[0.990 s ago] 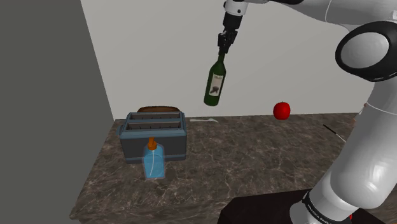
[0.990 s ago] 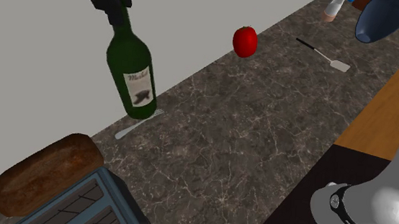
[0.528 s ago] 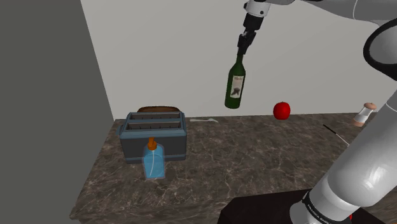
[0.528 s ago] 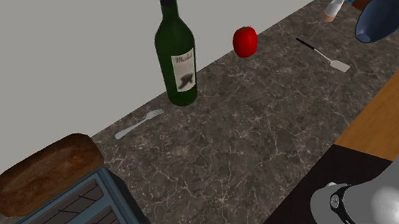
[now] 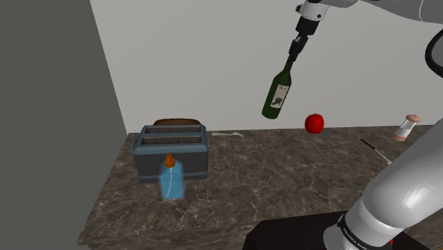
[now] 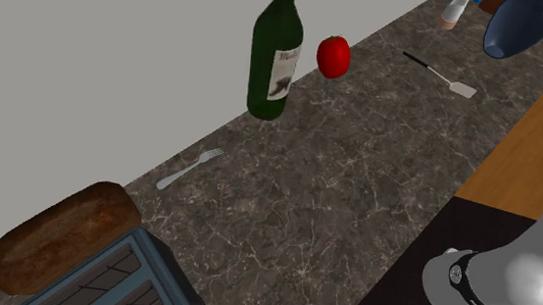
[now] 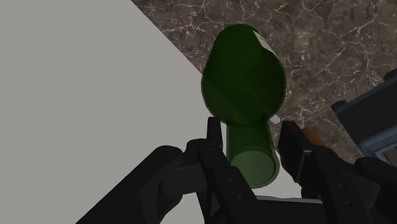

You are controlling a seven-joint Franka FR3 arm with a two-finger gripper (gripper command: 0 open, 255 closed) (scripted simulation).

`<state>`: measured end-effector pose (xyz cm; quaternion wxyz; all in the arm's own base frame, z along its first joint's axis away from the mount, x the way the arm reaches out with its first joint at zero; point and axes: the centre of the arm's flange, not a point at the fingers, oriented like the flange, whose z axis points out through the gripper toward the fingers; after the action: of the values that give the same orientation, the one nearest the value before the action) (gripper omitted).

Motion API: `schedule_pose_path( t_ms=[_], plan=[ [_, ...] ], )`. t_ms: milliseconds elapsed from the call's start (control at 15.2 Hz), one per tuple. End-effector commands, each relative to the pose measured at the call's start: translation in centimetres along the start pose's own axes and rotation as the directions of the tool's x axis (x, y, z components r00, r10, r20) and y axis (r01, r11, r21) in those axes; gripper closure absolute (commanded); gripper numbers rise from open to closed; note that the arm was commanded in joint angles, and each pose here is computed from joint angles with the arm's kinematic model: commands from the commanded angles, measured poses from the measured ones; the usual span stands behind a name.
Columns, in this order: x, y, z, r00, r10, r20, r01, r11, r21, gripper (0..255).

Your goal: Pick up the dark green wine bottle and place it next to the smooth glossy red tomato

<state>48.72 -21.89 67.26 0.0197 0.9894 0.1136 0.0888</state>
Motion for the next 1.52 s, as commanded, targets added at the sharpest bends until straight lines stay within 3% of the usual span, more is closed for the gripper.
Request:
schedule_pose_path(
  t_ms=[0,1452],
  plan=[
    [-2.2,1.6,-0.1,1.0,-0.002,-0.001,0.002,1.0,0.0,255],
    [-24.3,20.3,-2.9,1.0,-0.002,-0.001,0.002,1.0,0.0,255]
  ],
)
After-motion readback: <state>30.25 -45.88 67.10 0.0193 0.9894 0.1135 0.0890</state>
